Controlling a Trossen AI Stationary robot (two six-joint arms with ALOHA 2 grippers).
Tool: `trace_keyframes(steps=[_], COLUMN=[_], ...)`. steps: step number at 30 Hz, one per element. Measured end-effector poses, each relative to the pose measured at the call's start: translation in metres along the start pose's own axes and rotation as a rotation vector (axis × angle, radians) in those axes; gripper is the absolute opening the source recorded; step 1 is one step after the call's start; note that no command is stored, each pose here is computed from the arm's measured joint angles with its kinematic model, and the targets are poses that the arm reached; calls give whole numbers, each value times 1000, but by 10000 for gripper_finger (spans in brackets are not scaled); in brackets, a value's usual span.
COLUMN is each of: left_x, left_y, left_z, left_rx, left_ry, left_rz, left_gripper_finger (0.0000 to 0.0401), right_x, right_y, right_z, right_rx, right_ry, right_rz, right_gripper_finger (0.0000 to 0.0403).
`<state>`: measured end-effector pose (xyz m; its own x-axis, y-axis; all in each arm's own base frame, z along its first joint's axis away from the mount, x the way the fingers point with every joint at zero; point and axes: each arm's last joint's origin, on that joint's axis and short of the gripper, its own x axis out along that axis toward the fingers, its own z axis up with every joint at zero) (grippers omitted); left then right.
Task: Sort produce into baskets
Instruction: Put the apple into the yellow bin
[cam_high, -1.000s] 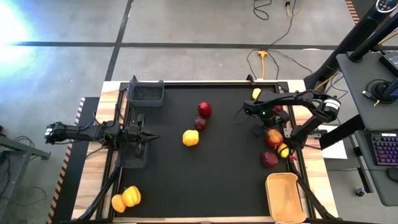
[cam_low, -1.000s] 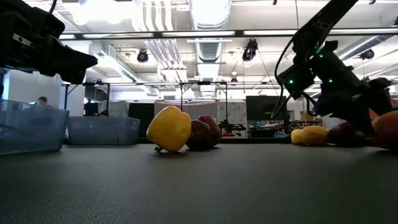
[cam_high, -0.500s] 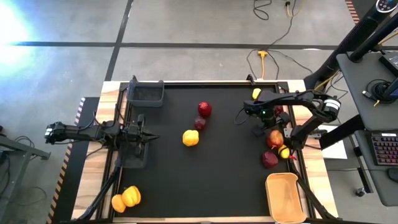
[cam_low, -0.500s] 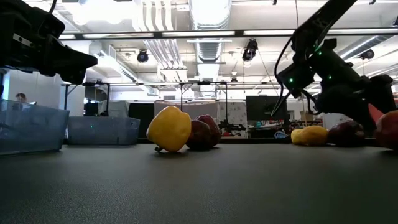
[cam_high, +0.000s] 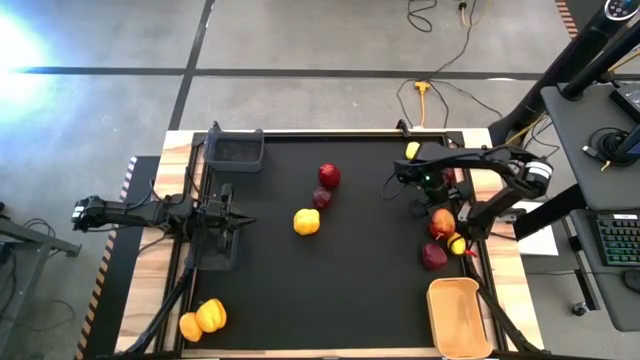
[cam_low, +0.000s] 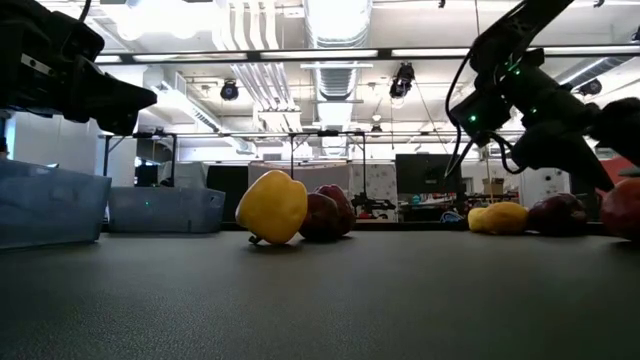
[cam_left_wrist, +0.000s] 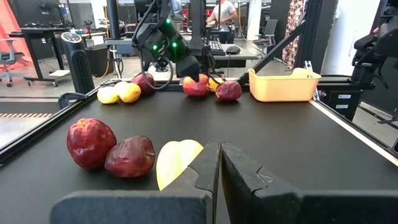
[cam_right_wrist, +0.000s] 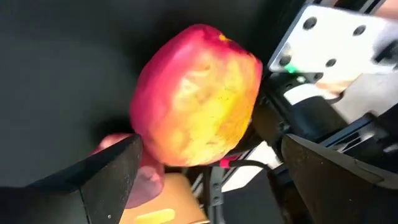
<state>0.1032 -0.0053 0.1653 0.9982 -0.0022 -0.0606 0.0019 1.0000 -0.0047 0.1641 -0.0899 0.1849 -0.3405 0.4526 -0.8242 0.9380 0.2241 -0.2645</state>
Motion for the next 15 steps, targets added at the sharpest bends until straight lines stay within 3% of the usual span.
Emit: trace_keyframes(steps=[10, 15], left_x=[0, 0], left_y=[0, 0], left_z=[0, 3], left_rx=[-11, -181], left_ry=[-1, -36], left_rz=[0, -3], left_gripper_finger=[0, 0], right_x=[1, 7], right_y=[-3, 3], right_z=[-19, -20], right_rx=[154, 225], right_ry=[-62, -120], right_rz=[37, 97], right_gripper_finger=[377, 377])
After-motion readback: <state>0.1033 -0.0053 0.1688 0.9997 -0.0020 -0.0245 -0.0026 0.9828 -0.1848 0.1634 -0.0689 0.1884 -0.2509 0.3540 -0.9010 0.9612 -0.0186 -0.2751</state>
